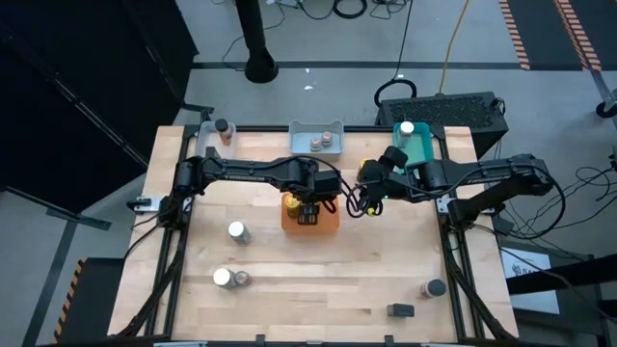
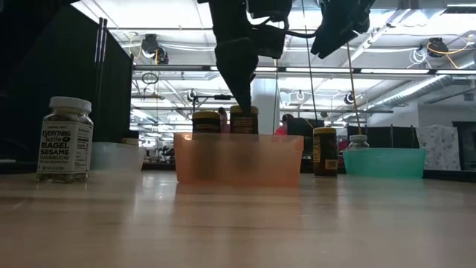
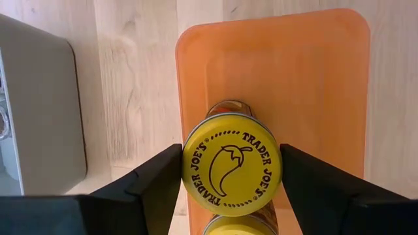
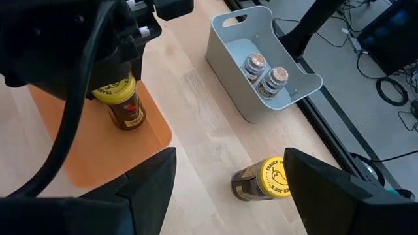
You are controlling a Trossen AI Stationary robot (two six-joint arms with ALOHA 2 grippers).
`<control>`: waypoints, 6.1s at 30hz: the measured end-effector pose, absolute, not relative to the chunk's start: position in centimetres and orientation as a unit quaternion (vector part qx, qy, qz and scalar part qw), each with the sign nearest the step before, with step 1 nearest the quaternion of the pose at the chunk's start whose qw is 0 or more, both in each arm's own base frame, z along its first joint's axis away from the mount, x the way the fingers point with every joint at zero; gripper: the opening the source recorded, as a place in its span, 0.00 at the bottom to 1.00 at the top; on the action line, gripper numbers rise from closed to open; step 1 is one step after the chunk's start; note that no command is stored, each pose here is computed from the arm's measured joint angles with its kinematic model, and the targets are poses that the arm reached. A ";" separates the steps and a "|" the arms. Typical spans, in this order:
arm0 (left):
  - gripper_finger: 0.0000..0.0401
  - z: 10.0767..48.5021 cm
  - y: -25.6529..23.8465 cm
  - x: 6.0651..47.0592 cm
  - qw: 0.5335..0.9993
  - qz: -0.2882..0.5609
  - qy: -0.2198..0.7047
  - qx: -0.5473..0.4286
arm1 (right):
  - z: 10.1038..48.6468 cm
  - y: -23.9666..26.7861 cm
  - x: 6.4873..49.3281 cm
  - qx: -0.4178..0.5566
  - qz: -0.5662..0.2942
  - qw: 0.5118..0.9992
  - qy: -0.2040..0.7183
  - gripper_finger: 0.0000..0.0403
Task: Sort spices by type
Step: Put the bottom yellow seasoning bottle into the orange bin, then put the black seasoning can into the transparent bin
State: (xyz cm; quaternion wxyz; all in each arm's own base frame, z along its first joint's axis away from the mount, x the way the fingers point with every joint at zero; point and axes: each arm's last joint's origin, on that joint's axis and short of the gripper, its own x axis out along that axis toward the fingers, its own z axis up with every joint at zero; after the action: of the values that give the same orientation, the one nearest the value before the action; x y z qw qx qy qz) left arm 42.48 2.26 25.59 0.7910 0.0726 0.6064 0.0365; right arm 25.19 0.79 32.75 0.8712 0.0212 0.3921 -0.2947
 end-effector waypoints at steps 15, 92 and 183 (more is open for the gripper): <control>0.62 25.6 2.2 42.4 0.786 0.027 0.612 0.085 | 30.6 0.8 25.3 0.004 -0.289 0.866 0.408 0.66; 0.75 34.7 -4.7 30.0 0.952 0.048 0.288 0.088 | 30.6 1.4 25.1 0.000 -0.298 0.867 0.399 0.66; 0.75 31.0 -6.6 20.5 0.905 0.289 0.303 0.075 | 16.9 24.3 20.6 0.104 -0.027 0.692 0.714 0.53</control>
State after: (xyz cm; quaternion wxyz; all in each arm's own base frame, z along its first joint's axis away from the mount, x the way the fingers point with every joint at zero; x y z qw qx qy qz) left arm 20.48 -6.63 31.00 0.9050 0.0746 0.3034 0.2889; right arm 20.59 24.33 16.87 0.6921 0.1038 0.7138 -0.0274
